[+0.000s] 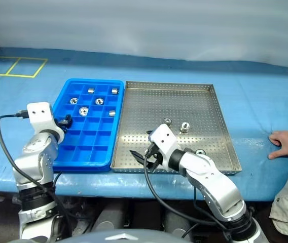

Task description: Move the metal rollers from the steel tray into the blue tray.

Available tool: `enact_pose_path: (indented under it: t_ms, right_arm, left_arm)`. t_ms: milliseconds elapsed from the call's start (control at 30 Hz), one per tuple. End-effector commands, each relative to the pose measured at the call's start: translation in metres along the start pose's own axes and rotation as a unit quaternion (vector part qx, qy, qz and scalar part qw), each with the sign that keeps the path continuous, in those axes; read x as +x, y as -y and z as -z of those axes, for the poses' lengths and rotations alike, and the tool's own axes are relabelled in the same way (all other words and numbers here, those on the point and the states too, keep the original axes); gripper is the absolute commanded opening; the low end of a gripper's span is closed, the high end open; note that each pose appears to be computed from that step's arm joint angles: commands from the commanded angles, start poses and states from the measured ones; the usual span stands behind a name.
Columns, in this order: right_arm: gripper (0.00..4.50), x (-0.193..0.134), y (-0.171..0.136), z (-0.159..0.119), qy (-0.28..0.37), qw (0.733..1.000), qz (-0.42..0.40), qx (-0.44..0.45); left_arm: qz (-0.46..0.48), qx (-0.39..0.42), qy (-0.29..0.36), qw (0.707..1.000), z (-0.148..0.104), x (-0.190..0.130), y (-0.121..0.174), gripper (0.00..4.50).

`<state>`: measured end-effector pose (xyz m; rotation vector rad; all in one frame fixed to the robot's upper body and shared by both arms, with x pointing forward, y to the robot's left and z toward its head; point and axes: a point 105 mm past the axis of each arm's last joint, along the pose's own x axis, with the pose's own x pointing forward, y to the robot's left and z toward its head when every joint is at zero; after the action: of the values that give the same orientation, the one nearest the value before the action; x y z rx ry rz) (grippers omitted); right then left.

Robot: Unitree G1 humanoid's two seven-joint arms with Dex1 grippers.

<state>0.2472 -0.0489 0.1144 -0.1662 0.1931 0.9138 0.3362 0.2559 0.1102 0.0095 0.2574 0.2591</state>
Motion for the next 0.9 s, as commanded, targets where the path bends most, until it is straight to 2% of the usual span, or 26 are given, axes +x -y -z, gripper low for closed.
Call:
enact_pose_path:
  t_ms: [33,100,200,400,633,767,900]
  right_arm:
    - [4.50,-0.010,0.006,-0.015,0.028,0.999,0.026,-0.007]
    - [4.50,-0.014,0.011,-0.014,0.028,0.999,0.044,0.000]
    - [4.50,-0.022,0.021,-0.008,0.016,0.997,0.080,0.007]
    - [4.50,-0.035,0.035,0.006,-0.004,0.988,0.149,0.033]
    - [4.50,-0.046,0.036,0.012,-0.012,0.982,0.184,0.044]
    - [4.50,-0.048,0.034,0.014,-0.015,0.980,0.191,0.049]
    - [4.50,-0.047,0.033,0.014,-0.013,0.980,0.192,0.051]
  left_arm:
    - [0.133,-0.004,0.101,0.986,-0.055,-0.015,0.049,4.48]
    - [0.228,0.006,0.106,0.968,-0.065,-0.024,0.082,4.48]
    - [0.344,0.041,0.077,0.935,-0.062,-0.036,0.126,4.48]
    - [0.480,0.092,-0.014,0.872,-0.030,-0.046,0.186,4.48]
    - [0.517,0.143,-0.079,0.840,0.010,-0.045,0.220,4.48]
    - [0.528,0.142,-0.103,0.831,0.026,-0.047,0.229,4.48]
    - [0.525,0.177,-0.115,0.825,0.042,-0.047,0.231,4.48]
